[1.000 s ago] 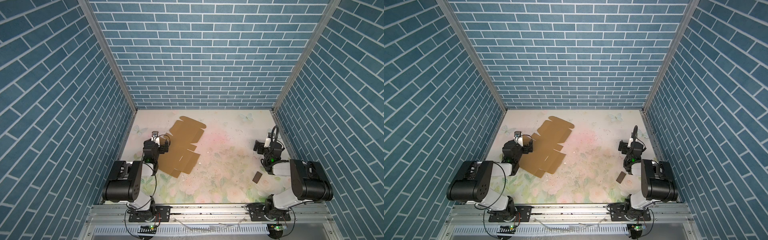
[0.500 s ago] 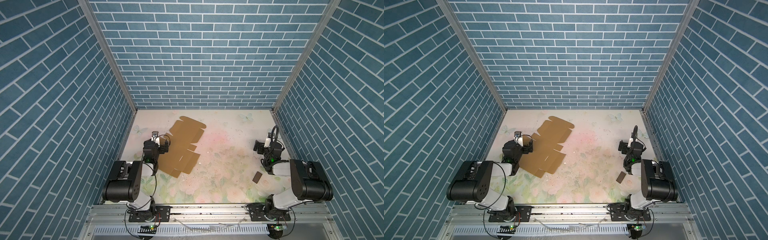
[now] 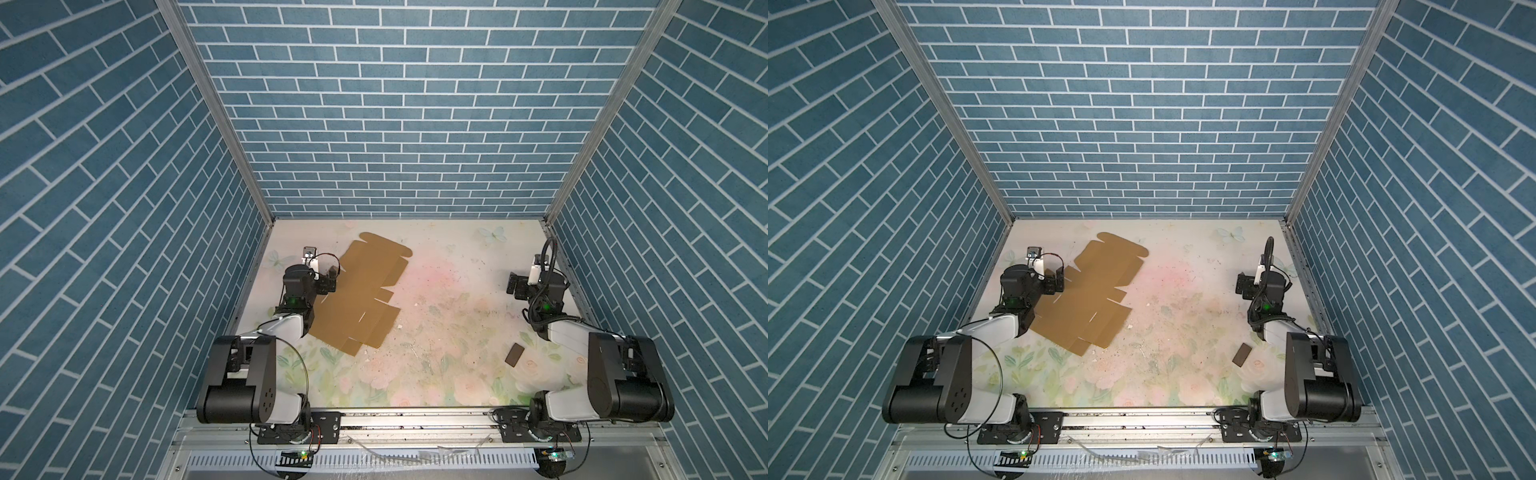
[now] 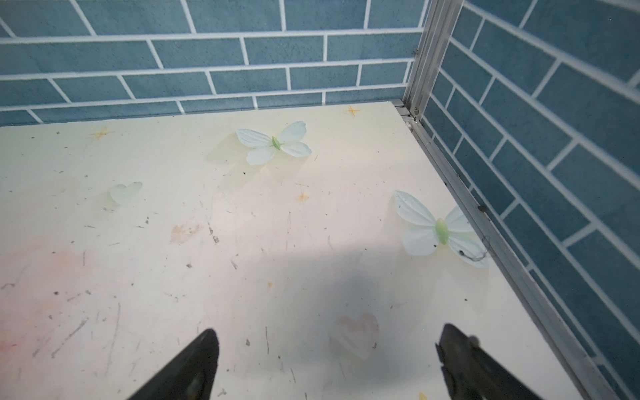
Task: Assemble paper box
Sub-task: Rotate the paper box at the center of the table.
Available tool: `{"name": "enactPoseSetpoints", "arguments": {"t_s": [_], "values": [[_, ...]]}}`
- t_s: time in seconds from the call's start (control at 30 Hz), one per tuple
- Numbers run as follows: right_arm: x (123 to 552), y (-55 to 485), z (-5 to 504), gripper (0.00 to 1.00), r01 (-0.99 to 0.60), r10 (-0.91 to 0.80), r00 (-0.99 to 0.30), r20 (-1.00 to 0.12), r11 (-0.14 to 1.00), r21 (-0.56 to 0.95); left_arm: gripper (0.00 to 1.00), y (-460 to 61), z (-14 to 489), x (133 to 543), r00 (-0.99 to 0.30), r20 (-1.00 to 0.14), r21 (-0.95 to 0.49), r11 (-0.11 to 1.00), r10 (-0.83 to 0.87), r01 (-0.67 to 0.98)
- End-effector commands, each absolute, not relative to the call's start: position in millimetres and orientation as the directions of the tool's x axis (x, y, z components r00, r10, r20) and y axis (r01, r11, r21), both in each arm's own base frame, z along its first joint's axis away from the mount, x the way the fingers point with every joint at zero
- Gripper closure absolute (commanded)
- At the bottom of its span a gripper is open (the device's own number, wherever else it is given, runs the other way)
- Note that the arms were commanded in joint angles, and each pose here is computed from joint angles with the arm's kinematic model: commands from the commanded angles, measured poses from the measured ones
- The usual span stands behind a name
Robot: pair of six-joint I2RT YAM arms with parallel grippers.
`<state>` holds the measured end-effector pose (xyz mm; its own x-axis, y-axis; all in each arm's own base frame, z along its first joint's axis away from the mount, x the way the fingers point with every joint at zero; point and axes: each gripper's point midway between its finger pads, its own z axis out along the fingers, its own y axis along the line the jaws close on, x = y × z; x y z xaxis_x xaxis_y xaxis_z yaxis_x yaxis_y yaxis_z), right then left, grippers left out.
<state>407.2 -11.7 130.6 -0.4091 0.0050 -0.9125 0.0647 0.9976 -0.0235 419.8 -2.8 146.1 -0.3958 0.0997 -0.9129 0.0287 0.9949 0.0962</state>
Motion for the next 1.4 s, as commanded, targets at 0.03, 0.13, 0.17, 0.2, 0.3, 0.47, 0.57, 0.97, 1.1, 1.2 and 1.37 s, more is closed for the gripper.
{"name": "enactPoseSetpoints", "arguments": {"t_s": [0.03, 0.13, 0.17, 0.2, 0.3, 0.47, 0.57, 0.97, 1.1, 1.2, 1.37], "values": [[414, 1, 154, 0.05, 0.053, 0.074, -0.485, -0.871, 0.997, 0.055, 0.01, -3, 150, 412, -0.596, -0.797, 0.09, 0.995, 0.096, 0.041], [430, 20, 175, 0.06, 0.012, 0.121, -0.513, -0.85, 0.991, 0.134, 0.0, 0, 172, 410, -0.632, -0.775, 0.047, 0.999, 0.029, -0.012], [436, 27, 181, 0.06, 0.009, 0.139, -0.527, -0.838, 0.987, 0.158, 0.0, 1, 178, 408, -0.649, -0.761, 0.023, 0.999, -0.008, -0.039], [443, 37, 189, 0.06, -0.013, 0.146, -0.534, -0.832, 0.983, 0.181, 0.0, 1, 183, 404, -0.666, -0.744, -0.008, 0.998, -0.051, -0.066], [464, 67, 198, 0.06, -0.066, 0.146, -0.56, -0.816, 0.973, 0.219, 0.0, -1, 184, 391, -0.711, -0.683, -0.093, 0.985, -0.167, -0.142], [490, 123, 192, 0.09, -0.092, 0.194, -0.67, -0.716, 0.936, 0.339, 0.0, -10, 171, 375, -0.723, -0.61, -0.283, 0.941, -0.325, -0.185], [496, 153, 175, 0.13, -0.069, 0.248, -0.721, -0.647, 0.903, 0.423, 0.01, -6, 158, 370, -0.721, -0.578, -0.34, 0.916, -0.382, -0.213], [457, 274, 98, 0.26, 0.155, 0.415, -0.88, -0.23, 0.709, 0.688, 0.0, 0, 133, 371, -0.712, -0.471, -0.436, 0.839, -0.522, -0.327], [447, 299, 89, 0.3, 0.163, 0.411, -0.892, -0.189, 0.681, 0.714, 0.0, 2, 127, 373, -0.704, -0.477, -0.436, 0.837, -0.526, -0.33], [445, 314, 81, 0.35, 0.19, 0.409, -0.903, -0.135, 0.659, 0.728, 0.0, 8, 127, 370, -0.703, -0.476, -0.414, 0.84, -0.529, -0.351], [451, 340, 68, 0.44, 0.186, 0.382, -0.92, -0.086, 0.62, 0.762, 0.01, 9, 125, 371, -0.7, -0.473, -0.417, 0.836, -0.535, -0.357]]}}
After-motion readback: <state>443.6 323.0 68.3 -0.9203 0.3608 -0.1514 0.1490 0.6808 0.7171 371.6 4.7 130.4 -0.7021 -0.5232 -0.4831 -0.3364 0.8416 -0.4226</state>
